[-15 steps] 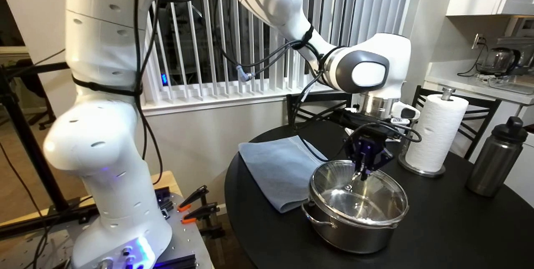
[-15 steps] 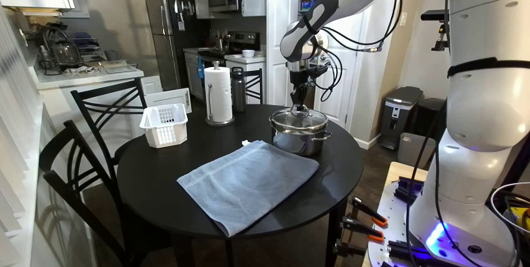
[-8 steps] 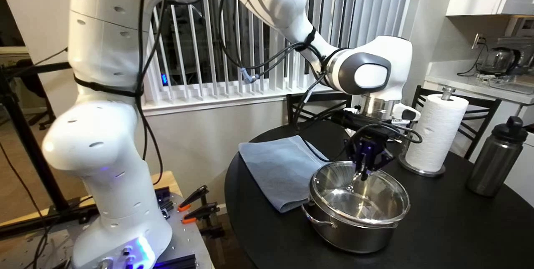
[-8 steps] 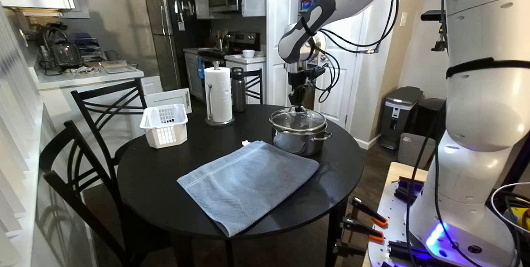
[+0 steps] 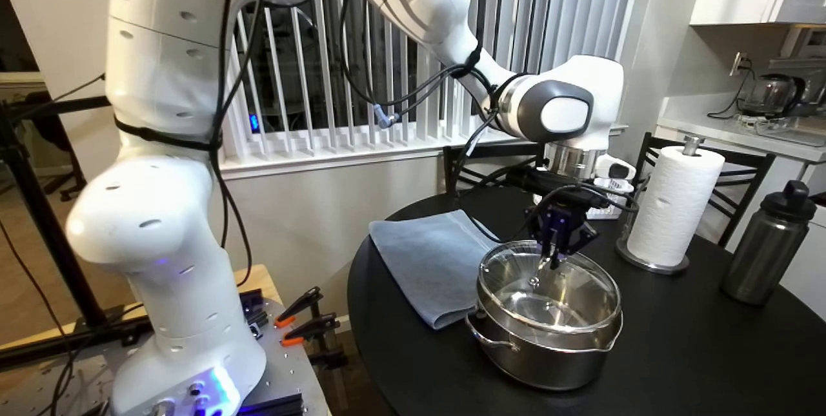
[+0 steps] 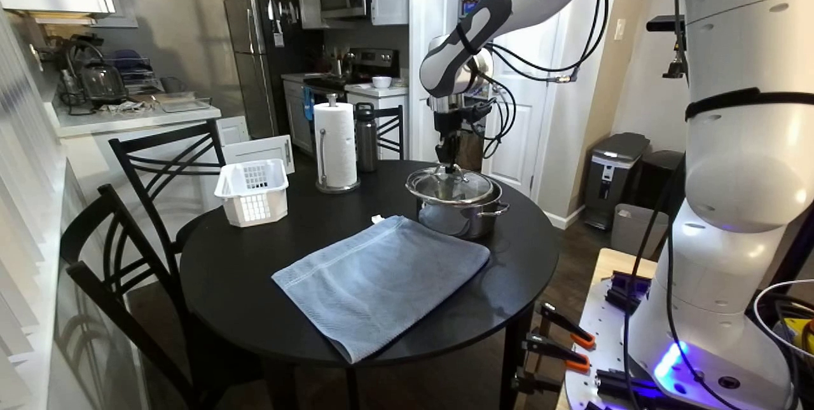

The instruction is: Put the lid on the pot

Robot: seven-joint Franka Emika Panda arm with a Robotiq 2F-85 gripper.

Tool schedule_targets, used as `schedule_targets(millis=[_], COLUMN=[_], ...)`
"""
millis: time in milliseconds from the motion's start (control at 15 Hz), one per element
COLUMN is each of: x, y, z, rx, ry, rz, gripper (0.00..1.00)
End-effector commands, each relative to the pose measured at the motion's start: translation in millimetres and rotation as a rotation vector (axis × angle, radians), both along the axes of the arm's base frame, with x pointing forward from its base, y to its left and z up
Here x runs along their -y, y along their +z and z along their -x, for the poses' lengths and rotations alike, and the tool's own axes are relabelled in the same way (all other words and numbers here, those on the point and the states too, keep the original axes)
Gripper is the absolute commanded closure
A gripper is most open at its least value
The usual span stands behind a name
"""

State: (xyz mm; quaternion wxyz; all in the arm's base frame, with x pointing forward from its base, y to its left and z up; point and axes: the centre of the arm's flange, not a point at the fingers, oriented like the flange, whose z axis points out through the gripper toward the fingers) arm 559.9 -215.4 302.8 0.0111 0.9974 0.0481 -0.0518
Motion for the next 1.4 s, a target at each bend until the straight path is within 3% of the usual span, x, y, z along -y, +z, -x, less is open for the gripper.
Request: schedule_targets(millis=[0, 600, 1333], x=[2.1, 8.2, 2.1], y=[7.5, 6.5, 12.0], z=[0.1, 17.2, 13.3], rx=[-0.023, -0.113, -0.060], ry=[-0.022, -0.062, -0.079], rz=[0.001, 0.044, 0.082], gripper=[0.96, 0.96, 0.96])
